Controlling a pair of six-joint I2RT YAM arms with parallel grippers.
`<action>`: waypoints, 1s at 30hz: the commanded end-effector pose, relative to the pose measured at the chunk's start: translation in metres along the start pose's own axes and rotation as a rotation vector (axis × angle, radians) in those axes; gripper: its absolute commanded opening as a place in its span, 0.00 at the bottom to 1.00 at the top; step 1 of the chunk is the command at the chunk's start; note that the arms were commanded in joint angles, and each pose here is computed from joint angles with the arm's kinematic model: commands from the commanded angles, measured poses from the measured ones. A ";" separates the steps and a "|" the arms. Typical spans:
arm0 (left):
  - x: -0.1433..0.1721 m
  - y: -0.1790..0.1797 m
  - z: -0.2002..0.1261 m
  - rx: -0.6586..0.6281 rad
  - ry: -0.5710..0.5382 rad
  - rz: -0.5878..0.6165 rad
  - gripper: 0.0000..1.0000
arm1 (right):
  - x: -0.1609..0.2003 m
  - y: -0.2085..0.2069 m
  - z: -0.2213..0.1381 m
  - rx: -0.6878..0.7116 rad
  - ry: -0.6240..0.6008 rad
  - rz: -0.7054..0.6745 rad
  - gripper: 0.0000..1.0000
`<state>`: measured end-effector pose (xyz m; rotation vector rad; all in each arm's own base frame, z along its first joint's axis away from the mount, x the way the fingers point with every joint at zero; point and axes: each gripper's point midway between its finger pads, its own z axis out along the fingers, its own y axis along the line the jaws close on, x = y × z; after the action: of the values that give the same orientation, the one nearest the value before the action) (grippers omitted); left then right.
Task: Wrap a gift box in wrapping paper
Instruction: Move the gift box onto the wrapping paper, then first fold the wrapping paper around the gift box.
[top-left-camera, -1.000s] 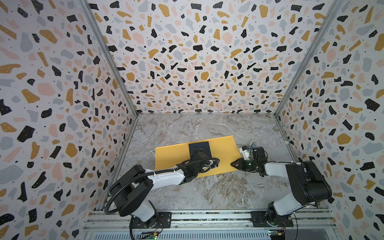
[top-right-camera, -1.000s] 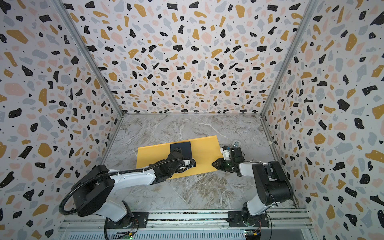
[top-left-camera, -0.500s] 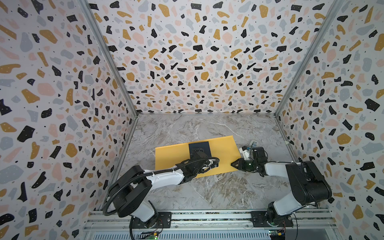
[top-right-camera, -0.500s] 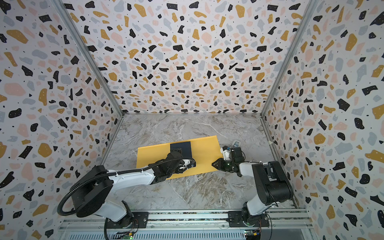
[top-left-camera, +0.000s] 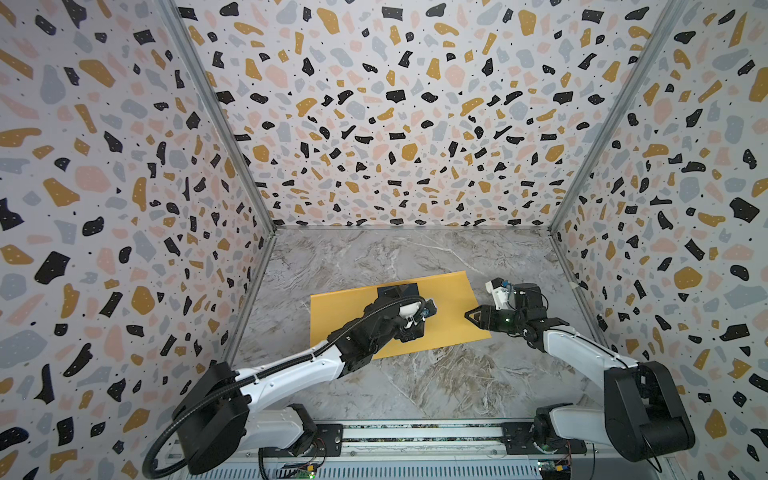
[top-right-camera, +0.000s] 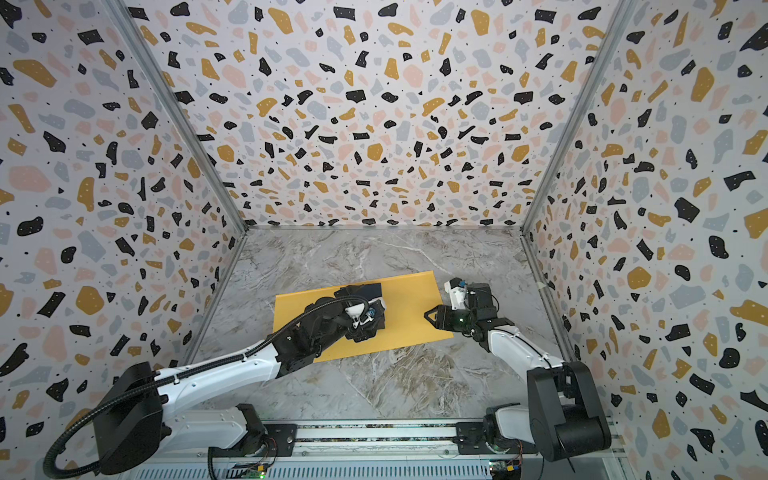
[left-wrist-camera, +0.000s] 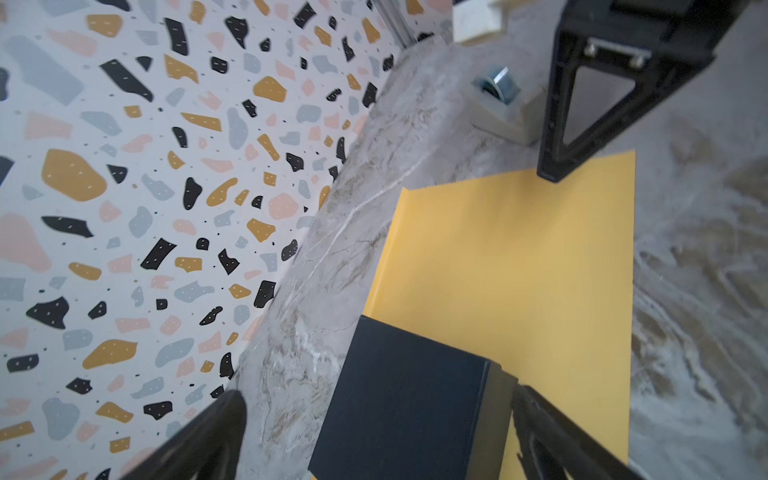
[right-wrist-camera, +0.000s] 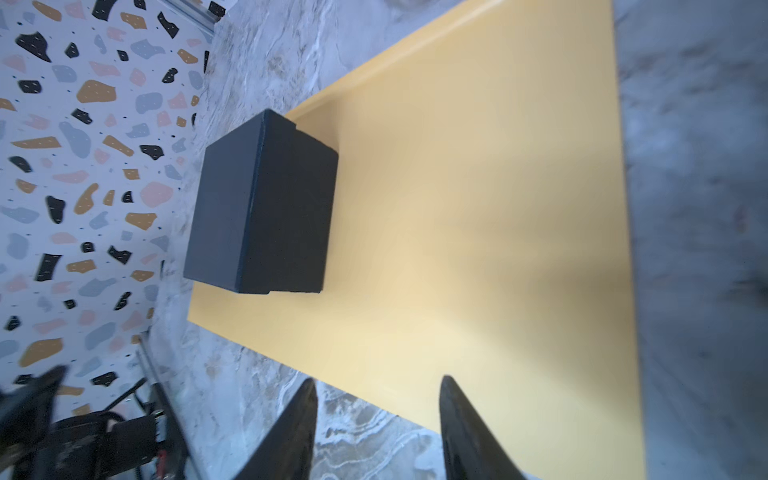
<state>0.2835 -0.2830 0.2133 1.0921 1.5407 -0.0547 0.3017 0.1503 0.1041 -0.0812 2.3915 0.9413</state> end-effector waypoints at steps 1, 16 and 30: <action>-0.011 0.034 -0.014 -0.138 -0.088 -0.442 1.00 | 0.009 -0.035 -0.014 0.144 0.028 0.048 0.56; 0.093 0.075 0.012 -0.144 0.140 -1.162 0.95 | 0.029 -0.059 -0.001 0.243 0.065 0.083 0.84; 0.101 0.073 0.004 -0.171 0.140 -1.138 0.95 | 0.065 -0.060 0.013 0.230 0.158 0.129 0.80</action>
<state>0.3473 -0.1846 0.1621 -0.0284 2.1069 -0.5953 0.2792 0.1208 0.0385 0.0657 2.6067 0.7151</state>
